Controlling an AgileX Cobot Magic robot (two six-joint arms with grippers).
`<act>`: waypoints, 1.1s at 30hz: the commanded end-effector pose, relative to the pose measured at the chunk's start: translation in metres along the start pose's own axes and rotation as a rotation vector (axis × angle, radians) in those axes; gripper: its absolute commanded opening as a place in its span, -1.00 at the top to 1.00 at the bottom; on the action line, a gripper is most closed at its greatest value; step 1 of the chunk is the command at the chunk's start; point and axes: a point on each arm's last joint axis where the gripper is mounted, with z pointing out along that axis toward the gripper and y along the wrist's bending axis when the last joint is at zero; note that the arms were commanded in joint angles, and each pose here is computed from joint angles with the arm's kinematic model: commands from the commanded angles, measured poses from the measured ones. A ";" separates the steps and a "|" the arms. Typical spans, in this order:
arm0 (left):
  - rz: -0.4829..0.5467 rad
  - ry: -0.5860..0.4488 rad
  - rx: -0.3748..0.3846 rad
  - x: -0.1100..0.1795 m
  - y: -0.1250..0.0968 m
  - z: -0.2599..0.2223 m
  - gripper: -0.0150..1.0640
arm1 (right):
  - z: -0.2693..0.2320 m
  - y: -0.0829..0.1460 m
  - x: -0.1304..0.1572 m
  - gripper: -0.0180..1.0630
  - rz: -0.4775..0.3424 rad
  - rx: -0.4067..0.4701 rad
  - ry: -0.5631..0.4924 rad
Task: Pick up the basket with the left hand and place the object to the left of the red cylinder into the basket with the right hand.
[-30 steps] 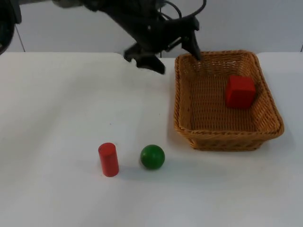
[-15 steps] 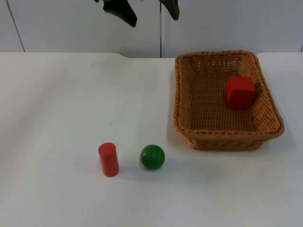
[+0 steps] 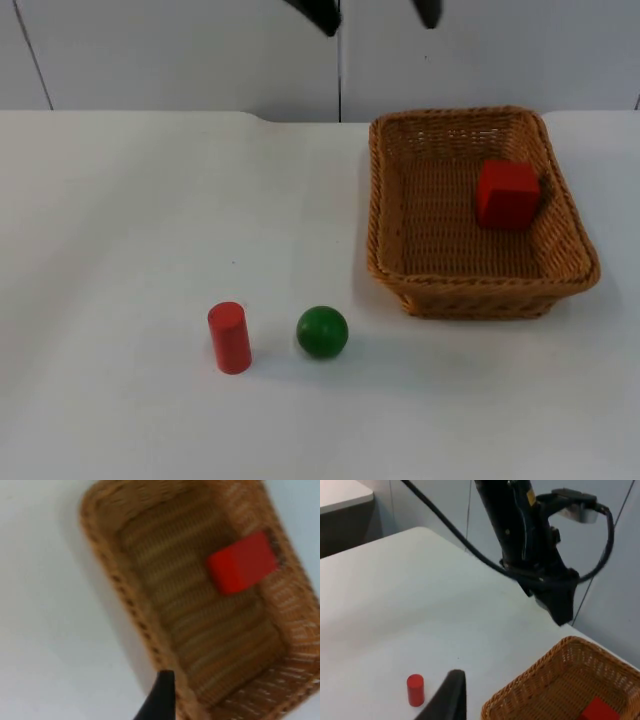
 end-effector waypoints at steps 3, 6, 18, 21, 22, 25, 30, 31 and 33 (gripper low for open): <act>0.099 -0.028 0.031 0.003 -0.044 -0.018 -0.57 | -0.002 -0.001 0.001 -0.98 -0.014 0.009 -0.006; 0.147 -0.047 0.020 0.006 -0.062 -0.029 -0.57 | -0.002 -0.001 0.001 -0.98 -0.010 0.009 -0.006; 0.215 -0.108 -0.037 0.023 -0.079 -0.088 -0.57 | -0.016 0.000 0.008 -0.98 -0.010 0.015 -0.049; 0.214 -0.090 -0.041 0.038 -0.076 -0.092 -0.57 | -0.023 -0.001 0.010 -0.98 -0.021 0.026 -0.079; 0.208 -0.099 -0.043 0.046 -0.073 -0.089 -0.57 | -0.025 -0.001 0.011 -0.98 -0.023 0.029 -0.088; 0.196 -0.167 -0.045 0.072 -0.067 -0.096 -0.57 | -0.031 0.000 0.015 -0.98 -0.023 0.031 -0.104; 0.171 -0.262 -0.047 0.122 -0.056 -0.107 -0.57 | -0.032 0.000 0.017 -0.98 -0.009 0.031 -0.109; 0.172 -0.306 -0.048 0.142 -0.052 -0.117 -0.57 | -0.032 0.000 0.017 -0.98 -0.008 0.030 -0.110; 0.174 -0.343 -0.046 0.154 -0.051 -0.127 -0.57 | -0.033 0.000 0.017 -0.98 0.007 0.028 -0.112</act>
